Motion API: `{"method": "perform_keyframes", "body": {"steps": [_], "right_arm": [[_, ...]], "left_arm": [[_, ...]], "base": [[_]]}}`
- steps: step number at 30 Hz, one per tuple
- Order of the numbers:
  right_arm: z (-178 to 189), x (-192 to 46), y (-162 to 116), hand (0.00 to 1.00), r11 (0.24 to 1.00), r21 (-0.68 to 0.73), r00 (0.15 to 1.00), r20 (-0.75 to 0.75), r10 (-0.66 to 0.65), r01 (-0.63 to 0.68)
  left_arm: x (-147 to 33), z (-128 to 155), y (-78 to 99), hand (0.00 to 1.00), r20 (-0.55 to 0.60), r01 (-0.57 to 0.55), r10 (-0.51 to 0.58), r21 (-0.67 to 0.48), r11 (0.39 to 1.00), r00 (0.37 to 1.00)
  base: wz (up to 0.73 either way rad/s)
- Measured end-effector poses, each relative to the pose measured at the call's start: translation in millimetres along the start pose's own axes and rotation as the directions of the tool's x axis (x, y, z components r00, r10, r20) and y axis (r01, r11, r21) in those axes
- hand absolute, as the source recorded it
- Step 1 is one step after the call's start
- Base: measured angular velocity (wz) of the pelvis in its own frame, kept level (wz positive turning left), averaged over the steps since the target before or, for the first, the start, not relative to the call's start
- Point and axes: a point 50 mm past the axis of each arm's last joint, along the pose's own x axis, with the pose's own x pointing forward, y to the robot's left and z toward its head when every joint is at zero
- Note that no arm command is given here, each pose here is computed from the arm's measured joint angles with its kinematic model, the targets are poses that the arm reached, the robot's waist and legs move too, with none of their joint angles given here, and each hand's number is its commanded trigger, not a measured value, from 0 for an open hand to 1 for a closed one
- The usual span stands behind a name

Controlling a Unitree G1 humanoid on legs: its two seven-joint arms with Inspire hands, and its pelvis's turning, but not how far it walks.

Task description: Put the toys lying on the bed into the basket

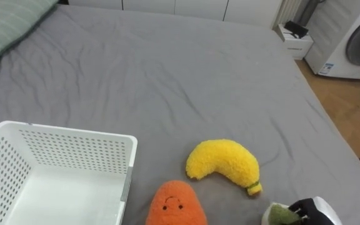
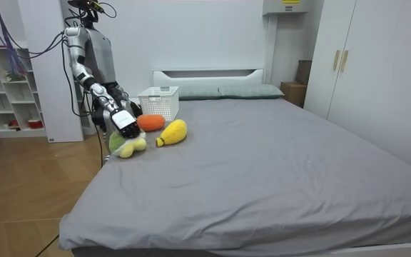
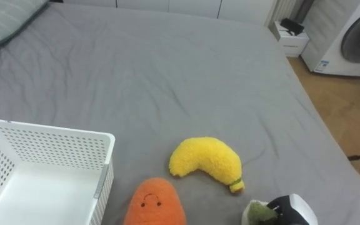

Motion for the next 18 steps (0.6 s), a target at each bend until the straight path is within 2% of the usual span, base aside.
{"method": "perform_keyframes", "body": {"steps": [5,8,14,18], "right_arm": [[7.3,0.1,-4.4,1.00,1.000,0.014,1.000,0.029,-0.010,0.010],[24.0,-1.8,-15.5,1.00,0.999,0.009,0.994,0.099,-0.037,0.036],[64.3,-15.7,-46.8,1.00,0.986,0.046,0.945,0.280,-0.166,0.160],[93.3,-33.5,-76.1,1.00,0.959,0.115,0.869,0.405,-0.284,0.259]], "left_arm": [[0.0,0.2,-0.2,0.00,0.000,0.002,-0.002,-0.005,1.000,1.000],[0.1,0.8,-0.5,0.00,0.002,0.009,-0.009,-0.003,1.000,1.000],[0.9,4.2,-1.0,0.00,0.009,0.026,-0.026,-0.006,1.000,1.000],[1.8,8.0,0.2,0.00,0.016,0.030,-0.030,-0.024,0.999,0.999]], "base": [[-0.01],[-0.09],[-0.01],[0.00]]}}
